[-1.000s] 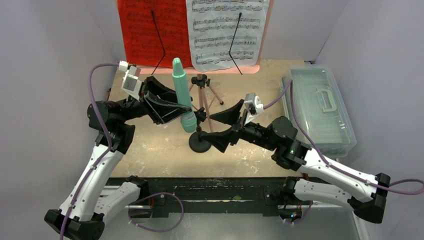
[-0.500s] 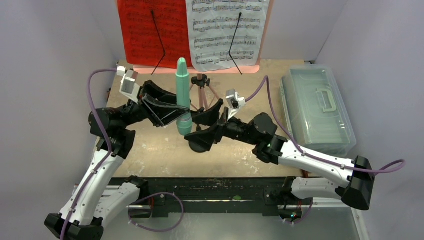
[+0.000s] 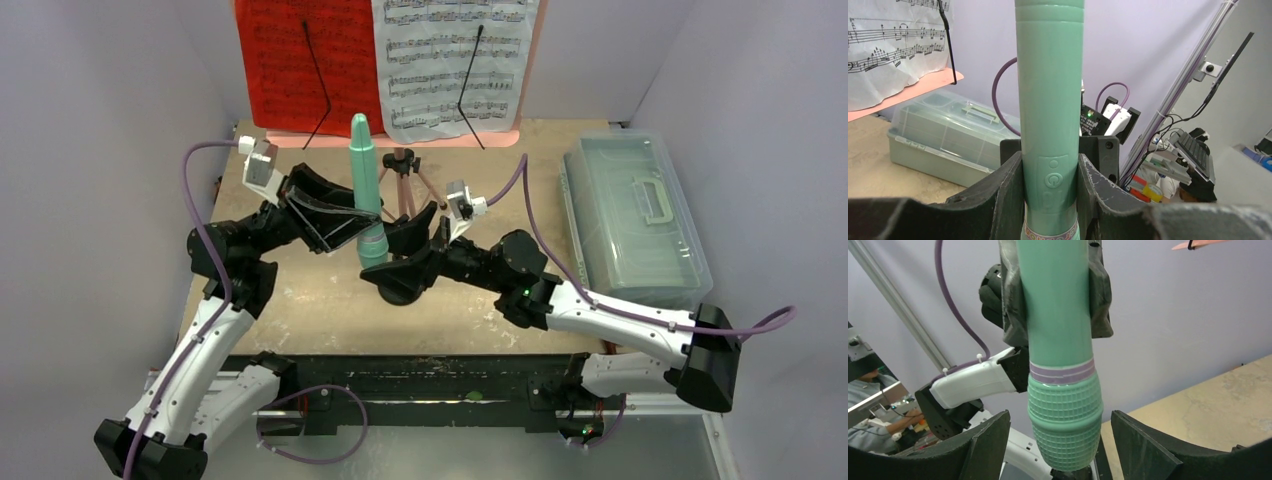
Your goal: Set up the instrument practice props
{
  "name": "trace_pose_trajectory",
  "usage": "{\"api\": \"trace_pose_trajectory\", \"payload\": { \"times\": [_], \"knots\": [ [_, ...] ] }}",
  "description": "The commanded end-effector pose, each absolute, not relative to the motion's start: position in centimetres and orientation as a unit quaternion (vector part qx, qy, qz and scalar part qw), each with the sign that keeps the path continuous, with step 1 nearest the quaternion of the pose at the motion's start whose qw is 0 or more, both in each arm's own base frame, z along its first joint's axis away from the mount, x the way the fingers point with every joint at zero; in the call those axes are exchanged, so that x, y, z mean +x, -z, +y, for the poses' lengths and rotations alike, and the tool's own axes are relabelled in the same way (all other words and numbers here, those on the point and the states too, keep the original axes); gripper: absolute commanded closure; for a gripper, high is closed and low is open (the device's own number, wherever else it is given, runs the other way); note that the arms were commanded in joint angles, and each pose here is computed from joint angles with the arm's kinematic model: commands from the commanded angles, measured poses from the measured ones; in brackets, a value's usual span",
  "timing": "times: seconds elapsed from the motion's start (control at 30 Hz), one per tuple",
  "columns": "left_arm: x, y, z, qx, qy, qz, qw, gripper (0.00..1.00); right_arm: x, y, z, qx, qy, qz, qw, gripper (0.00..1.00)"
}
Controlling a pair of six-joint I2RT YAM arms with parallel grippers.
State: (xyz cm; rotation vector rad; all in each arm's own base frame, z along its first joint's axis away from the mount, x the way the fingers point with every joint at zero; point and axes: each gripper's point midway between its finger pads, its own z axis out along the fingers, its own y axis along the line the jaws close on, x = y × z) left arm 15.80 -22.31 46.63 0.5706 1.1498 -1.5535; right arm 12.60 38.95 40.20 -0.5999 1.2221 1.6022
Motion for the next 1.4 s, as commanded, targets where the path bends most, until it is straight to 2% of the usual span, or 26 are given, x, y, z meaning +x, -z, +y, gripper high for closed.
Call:
{"api": "trace_pose_trajectory", "payload": {
  "times": [0.0,0.07,0.13,0.17,0.2,0.23,0.27,0.3,0.33,0.4,0.47,0.5,0.57,0.67,0.83,1.03,1.17,1.3,1.37],
  "knots": [
    [14.6,-48.7,-21.6,0.232,0.667,0.437,0.558,1.00,13.3,-42.6,38.9,-0.228,-0.659,0.483,0.529,0.26],
    [14.4,-48.7,-21.5,0.228,0.674,0.430,0.556,1.00,13.6,-42.7,38.9,-0.224,-0.655,0.484,0.536,0.35],
    [14.2,-48.7,-21.5,0.229,0.681,0.423,0.553,1.00,13.9,-42.8,38.6,-0.220,-0.648,0.484,0.545,0.53],
    [14.3,-48.4,-21.6,0.229,0.683,0.425,0.548,1.00,14.0,-42.8,38.4,-0.220,-0.643,0.484,0.551,0.69],
    [14.3,-48.1,-21.7,0.232,0.684,0.429,0.543,1.00,14.0,-42.6,38.2,-0.224,-0.636,0.484,0.557,0.92],
    [14.4,-47.7,-21.9,0.240,0.683,0.435,0.536,1.00,13.7,-42.4,38.1,-0.237,-0.631,0.485,0.557,1.00],
    [14.4,-47.3,-22.2,0.251,0.679,0.444,0.528,1.00,13.2,-42.0,38.0,-0.269,-0.617,0.481,0.562,1.00],
    [14.4,-46.7,-22.6,0.268,0.672,0.458,0.517,0.93,12.9,-41.4,37.8,-0.302,-0.595,0.478,0.571,1.00],
    [14.7,-45.9,-22.9,0.285,0.657,0.477,0.510,0.81,12.7,-40.6,37.4,-0.324,-0.574,0.487,0.573,1.00],
    [15.8,-44.0,-22.9,0.312,0.593,0.536,0.514,0.46,12.8,-38.8,36.3,-0.351,-0.536,0.520,0.565,1.00],
    [16.9,-42.6,-21.7,0.325,0.500,0.591,0.543,0.22,13.3,-37.1,34.6,-0.365,-0.490,0.554,0.566,1.00],
    [16.8,-42.3,-21.1,0.332,0.467,0.604,0.554,0.16,13.5,-36.3,33.6,-0.369,-0.470,0.571,0.564,1.00],
    [17.3,-42.4,-19.7,0.318,0.414,0.618,0.587,0.10,13.9,-34.8,31.9,-0.370,-0.433,0.603,0.558,1.00],
    [18.1,-42.6,-17.8,0.280,0.365,0.632,0.623,0.09,14.9,-33.0,29.3,-0.365,-0.368,0.653,0.552,1.00],
    [18.9,-44.6,-14.4,0.220,0.286,0.645,0.674,0.16,16.9,-30.5,24.1,-0.394,-0.218,0.702,0.551,1.00],
    [15.2,-49.4,-17.6,0.305,0.379,0.571,0.662,0.16,13.4,-30.9,23.2,-0.502,-0.238,0.641,0.530,1.00],
    [12.5,-50.0,-20.2,0.392,0.446,0.526,0.608,0.30,12.2,-28.5,22.9,-0.537,-0.235,0.660,0.469,1.00],
    [11.3,-48.5,-22.9,0.427,0.551,0.507,0.506,0.30,11.1,-25.8,22.7,-0.561,-0.230,0.688,0.399,1.00],
    [12.0,-46.5,-23.9,0.422,0.569,0.532,0.464,0.30,10.7,-25.3,22.5,-0.566,-0.231,0.692,0.385,1.00]
  ]
}}
